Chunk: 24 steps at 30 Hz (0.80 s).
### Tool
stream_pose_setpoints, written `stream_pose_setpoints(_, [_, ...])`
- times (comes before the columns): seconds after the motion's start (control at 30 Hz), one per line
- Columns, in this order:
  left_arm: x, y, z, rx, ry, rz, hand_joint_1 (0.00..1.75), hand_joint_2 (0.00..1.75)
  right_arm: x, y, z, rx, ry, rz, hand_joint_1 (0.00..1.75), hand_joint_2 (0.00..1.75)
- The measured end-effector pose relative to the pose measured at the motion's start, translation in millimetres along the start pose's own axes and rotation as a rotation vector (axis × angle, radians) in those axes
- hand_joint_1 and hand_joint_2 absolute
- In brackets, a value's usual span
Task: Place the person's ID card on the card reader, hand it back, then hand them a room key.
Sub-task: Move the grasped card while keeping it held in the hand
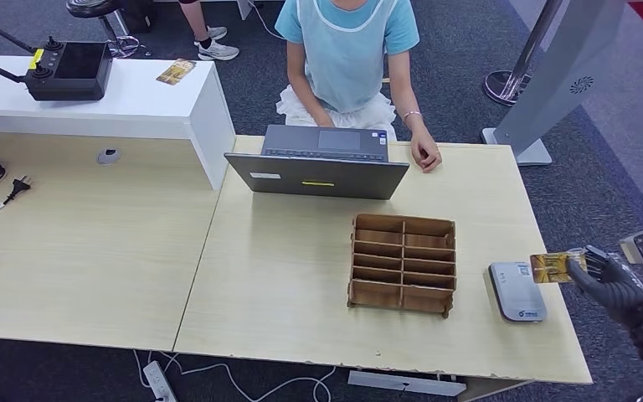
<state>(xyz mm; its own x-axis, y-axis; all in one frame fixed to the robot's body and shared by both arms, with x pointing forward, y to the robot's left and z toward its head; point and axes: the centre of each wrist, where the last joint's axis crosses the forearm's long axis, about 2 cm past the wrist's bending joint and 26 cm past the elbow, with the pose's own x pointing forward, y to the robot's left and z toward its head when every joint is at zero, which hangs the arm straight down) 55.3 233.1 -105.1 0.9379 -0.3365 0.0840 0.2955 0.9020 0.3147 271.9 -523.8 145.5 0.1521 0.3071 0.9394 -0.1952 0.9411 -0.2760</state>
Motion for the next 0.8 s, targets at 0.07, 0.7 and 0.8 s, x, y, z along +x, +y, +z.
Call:
stream_pose_setpoints(0.07, [0, 0, 0, 0.000, 0.000, 0.000, 0.00, 0.00, 0, 0, 0, 0.000, 0.001, -0.001, 1.75, 1.75])
stream_pose_setpoints(0.7, [0, 0, 0, 0.000, 0.005, -0.002, 0.00, 0.00, -4, 1, 0, -0.021, 0.041, 0.025, 1.75, 1.75])
stream_pose_setpoints(0.8, [0, 0, 0, 0.000, 0.009, -0.005, 0.00, 0.00, -12, 8, -1, -0.039, 0.073, 0.057, 1.75, 1.75])
